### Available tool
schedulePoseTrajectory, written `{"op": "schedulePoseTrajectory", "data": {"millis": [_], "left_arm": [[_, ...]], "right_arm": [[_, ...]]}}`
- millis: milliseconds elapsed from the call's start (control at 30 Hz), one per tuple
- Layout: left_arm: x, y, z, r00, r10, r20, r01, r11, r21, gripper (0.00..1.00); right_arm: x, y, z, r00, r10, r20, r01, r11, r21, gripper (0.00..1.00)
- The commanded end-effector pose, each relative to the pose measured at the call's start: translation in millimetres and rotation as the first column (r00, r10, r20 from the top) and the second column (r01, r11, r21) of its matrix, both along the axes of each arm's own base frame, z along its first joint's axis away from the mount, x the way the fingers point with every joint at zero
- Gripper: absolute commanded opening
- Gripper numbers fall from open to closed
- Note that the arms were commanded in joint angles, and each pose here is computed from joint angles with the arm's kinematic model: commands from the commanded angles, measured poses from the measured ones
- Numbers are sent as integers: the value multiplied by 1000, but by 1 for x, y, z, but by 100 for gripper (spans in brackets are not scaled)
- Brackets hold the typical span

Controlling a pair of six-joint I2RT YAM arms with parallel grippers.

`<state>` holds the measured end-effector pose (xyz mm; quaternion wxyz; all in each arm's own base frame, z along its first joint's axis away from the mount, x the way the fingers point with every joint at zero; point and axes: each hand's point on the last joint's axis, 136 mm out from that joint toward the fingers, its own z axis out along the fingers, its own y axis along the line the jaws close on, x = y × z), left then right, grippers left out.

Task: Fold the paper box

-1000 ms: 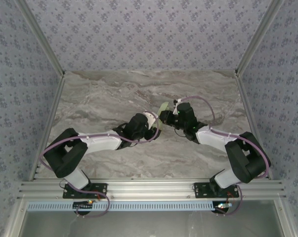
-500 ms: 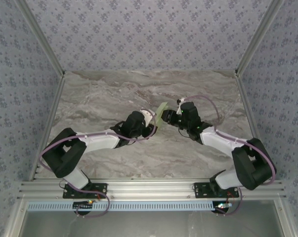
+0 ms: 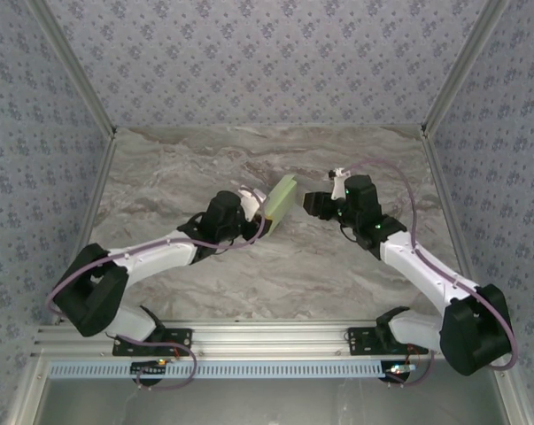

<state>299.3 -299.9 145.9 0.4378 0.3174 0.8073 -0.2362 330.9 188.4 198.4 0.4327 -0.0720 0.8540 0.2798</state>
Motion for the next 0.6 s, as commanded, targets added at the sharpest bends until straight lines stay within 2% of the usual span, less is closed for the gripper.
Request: {"op": "schedulePoseTrajectory", "data": {"millis": [0,200,400,567], "left_arm": [[-10,8,12,996,-76,37,74,997,36,35],[-23,19,23,980,-198,30,198,980,10,33],[-31,29,20,948,-318,-33,317,948,-17,33],[-46,26,17,888,-459,-10,459,888,-4,36]], "right_arm": [[-7,-6,16,991,102,91,-88,985,-151,52],[-3,-17,25,955,195,223,-124,948,-294,54],[1,-17,36,861,322,395,-182,918,-352,56],[1,-14,25,815,435,383,-277,873,-402,56]]}}
